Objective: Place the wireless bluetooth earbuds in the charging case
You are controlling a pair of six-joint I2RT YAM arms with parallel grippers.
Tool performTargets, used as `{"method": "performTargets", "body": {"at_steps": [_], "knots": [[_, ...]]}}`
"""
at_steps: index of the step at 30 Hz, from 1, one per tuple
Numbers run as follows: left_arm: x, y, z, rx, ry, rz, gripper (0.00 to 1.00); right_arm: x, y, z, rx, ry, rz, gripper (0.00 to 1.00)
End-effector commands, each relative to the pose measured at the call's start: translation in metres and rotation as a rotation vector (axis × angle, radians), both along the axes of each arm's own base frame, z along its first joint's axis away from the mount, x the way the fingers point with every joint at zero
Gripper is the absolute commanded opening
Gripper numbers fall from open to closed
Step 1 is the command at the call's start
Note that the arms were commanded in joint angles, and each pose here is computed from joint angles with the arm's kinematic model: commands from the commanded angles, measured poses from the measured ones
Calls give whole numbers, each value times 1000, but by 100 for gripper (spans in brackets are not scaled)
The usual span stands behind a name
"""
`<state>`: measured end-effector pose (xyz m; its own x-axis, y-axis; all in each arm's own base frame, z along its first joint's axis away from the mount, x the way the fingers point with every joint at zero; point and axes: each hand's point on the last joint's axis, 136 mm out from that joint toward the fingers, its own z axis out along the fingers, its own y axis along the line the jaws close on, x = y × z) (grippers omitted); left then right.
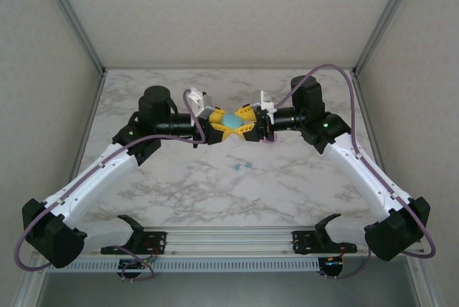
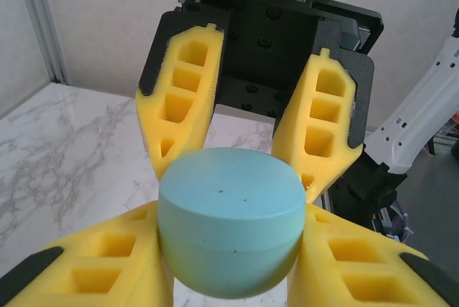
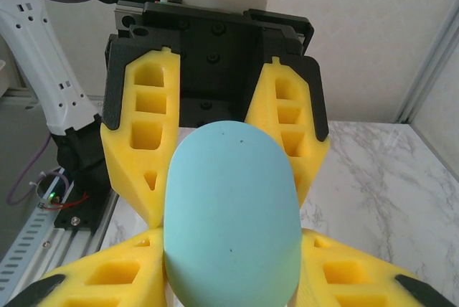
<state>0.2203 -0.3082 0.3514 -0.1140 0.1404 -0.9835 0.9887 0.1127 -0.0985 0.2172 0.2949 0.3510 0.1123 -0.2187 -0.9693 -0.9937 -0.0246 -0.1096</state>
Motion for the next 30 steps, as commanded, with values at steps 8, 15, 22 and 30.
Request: {"method": "performTargets", "body": {"at_steps": [8, 15, 22, 30], "knots": [[-9, 2, 7, -6, -97, -8, 20, 8, -9, 14, -4, 29, -112, 50], [-14, 3, 5, 15, -115, -32, 18, 15, -11, 20, 6, 108, -159, 56], [-15, 6, 5, 21, -127, -23, 18, 19, -15, 27, 10, 165, -180, 60], [-17, 5, 9, 8, -125, -33, 18, 26, -15, 26, 6, 190, -206, 62]]}}
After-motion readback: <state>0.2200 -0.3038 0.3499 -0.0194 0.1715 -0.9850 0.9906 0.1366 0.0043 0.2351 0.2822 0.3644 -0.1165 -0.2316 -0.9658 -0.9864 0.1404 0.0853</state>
